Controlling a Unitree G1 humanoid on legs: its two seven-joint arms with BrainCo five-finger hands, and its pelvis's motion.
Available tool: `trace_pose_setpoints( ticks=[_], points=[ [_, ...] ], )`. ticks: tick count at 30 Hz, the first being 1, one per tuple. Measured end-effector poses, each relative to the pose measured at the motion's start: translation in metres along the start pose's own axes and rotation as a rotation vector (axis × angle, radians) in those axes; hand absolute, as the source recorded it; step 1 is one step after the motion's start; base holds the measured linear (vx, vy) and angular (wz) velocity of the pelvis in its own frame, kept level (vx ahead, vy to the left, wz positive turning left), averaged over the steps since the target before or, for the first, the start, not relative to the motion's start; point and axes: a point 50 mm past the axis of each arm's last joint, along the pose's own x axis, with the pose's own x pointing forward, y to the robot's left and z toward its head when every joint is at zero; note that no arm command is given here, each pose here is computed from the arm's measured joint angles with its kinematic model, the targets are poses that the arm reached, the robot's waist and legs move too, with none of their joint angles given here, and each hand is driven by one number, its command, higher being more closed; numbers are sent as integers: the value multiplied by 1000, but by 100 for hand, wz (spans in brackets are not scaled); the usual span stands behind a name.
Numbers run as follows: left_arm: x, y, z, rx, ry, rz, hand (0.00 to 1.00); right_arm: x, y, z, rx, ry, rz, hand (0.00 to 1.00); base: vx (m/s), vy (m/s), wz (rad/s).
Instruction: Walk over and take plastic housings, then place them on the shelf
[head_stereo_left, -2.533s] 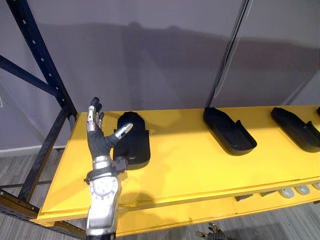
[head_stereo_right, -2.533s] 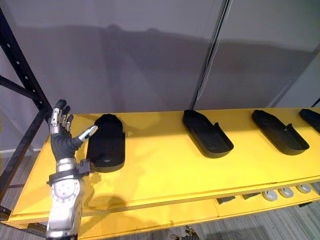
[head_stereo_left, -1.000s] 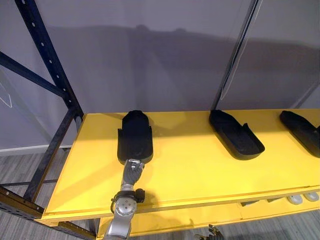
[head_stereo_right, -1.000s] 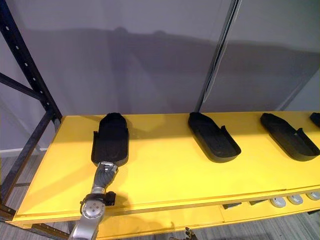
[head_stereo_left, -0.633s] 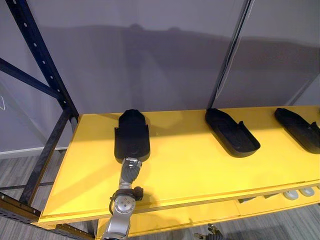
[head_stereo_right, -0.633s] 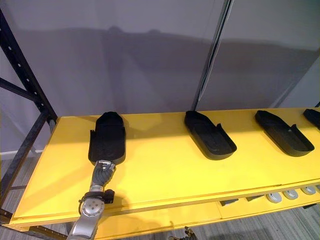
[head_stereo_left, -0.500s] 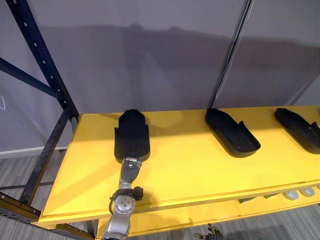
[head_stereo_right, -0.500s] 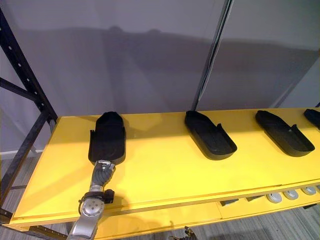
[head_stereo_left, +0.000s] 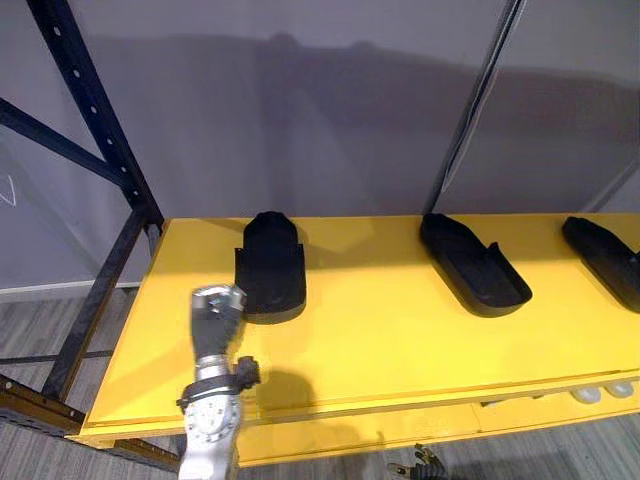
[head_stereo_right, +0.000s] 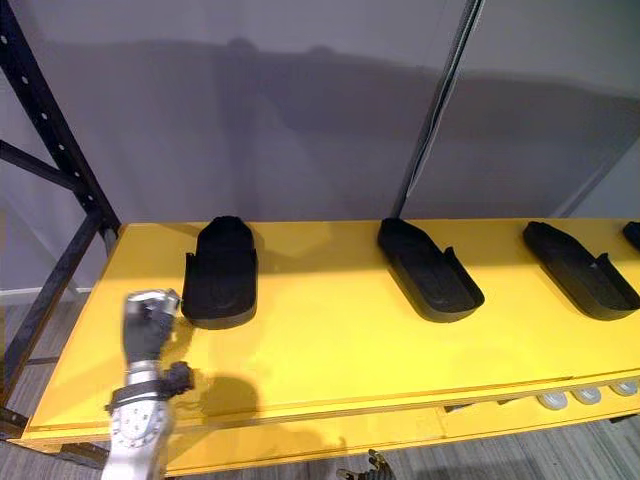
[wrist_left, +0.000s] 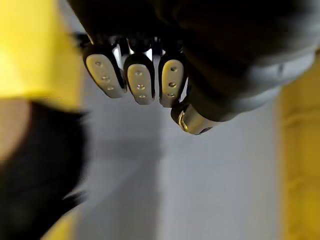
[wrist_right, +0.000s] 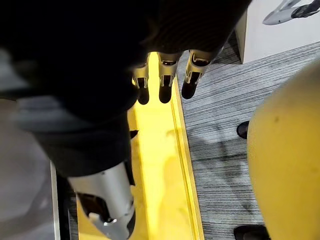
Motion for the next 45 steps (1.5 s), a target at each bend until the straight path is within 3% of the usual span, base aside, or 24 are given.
trace_pose_setpoints(
  ticks=[6, 13, 18, 22, 23, 29, 36, 45],
  points=[
    [-16, 49, 8, 71, 1, 251, 100, -1, 0, -4, -9, 9, -6, 0, -35, -20, 23],
    [-42, 84, -13, 198, 169, 401, 100, -3, 4, -3, -18, -3, 5, 0, -11, -36, 21],
    [-77, 118, -59, 316, 450, 585, 100, -2, 11, 2, -62, -20, 31, 0, 21, -14, 6],
    [-121, 125, -103, 352, 754, 624, 100, -1, 16, 7, -84, -33, 49, 0, 23, 11, -5],
    [-125, 125, -106, 350, 776, 622, 0, -1, 16, 7, -84, -33, 50, 0, 13, 10, -8],
    [-185, 93, -163, 317, 1200, 371, 0, -2, 24, 14, -79, -62, 62, 0, 1, 5, -10],
    [-173, 75, -179, 350, 1215, 102, 0, 0, 16, 17, -66, -67, 36, 0, 2, 8, -6],
    [-156, 60, -186, 387, 1166, -80, 0, 4, 1, 19, -58, -49, -6, 0, 25, 5, -5]
  ],
)
